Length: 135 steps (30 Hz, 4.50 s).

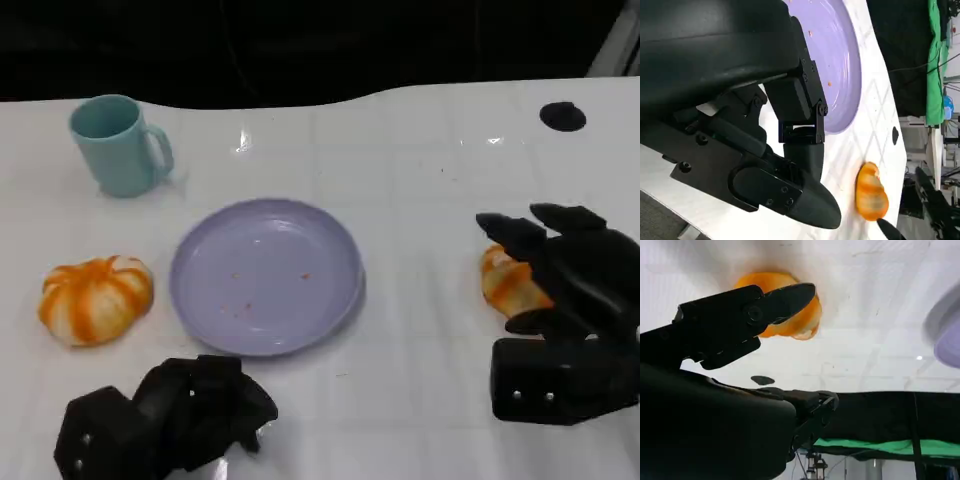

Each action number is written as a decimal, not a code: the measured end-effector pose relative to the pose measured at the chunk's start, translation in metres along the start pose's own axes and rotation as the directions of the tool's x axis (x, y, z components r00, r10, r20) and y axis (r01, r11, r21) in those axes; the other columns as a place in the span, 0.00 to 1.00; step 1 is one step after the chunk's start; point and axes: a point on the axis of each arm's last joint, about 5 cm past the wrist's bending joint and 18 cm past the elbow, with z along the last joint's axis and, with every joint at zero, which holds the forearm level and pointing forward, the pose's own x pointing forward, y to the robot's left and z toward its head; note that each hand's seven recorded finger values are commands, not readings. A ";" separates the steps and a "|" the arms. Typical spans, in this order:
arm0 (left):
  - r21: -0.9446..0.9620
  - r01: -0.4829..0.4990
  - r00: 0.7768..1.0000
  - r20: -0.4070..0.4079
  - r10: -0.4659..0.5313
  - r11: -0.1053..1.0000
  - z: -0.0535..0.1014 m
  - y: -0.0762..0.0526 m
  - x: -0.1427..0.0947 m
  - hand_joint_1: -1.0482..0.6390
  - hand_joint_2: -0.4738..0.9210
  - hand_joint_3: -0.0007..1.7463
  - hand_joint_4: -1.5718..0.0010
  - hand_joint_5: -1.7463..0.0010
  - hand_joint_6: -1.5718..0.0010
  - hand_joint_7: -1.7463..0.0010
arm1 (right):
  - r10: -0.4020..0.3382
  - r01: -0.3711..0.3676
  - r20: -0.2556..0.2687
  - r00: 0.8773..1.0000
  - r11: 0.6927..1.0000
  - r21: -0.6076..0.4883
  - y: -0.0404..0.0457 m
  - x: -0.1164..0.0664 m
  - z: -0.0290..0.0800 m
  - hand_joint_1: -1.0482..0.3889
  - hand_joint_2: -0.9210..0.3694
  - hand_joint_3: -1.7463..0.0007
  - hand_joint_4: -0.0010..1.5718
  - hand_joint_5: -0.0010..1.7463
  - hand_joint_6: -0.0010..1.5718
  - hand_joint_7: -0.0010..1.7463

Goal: Grasp the bread from the table and place it into the plate.

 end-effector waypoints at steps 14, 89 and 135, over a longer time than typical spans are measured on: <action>-0.002 -0.002 1.000 0.004 0.002 1.000 0.000 -0.001 -0.001 0.00 0.96 0.00 0.44 0.13 0.19 0.55 | 0.118 -0.121 -0.123 0.985 0.992 -0.019 0.0152 0.012 -0.010 0.49 0.07 1.00 0.06 0.11 0.17 0.00; -0.005 0.003 1.000 0.005 -0.003 1.000 0.000 -0.003 -0.003 0.00 0.95 0.00 0.42 0.14 0.17 0.57 | -0.331 0.144 0.272 0.904 0.833 0.535 0.0356 0.064 0.107 0.70 0.52 0.19 0.59 1.00 0.50 0.94; -0.010 0.018 1.000 0.011 -0.018 1.000 -0.001 -0.007 -0.001 0.01 0.95 0.00 0.42 0.14 0.17 0.57 | -0.193 -0.042 0.427 0.883 0.875 0.483 0.0284 0.036 0.070 0.36 0.00 0.92 0.09 0.15 0.17 0.03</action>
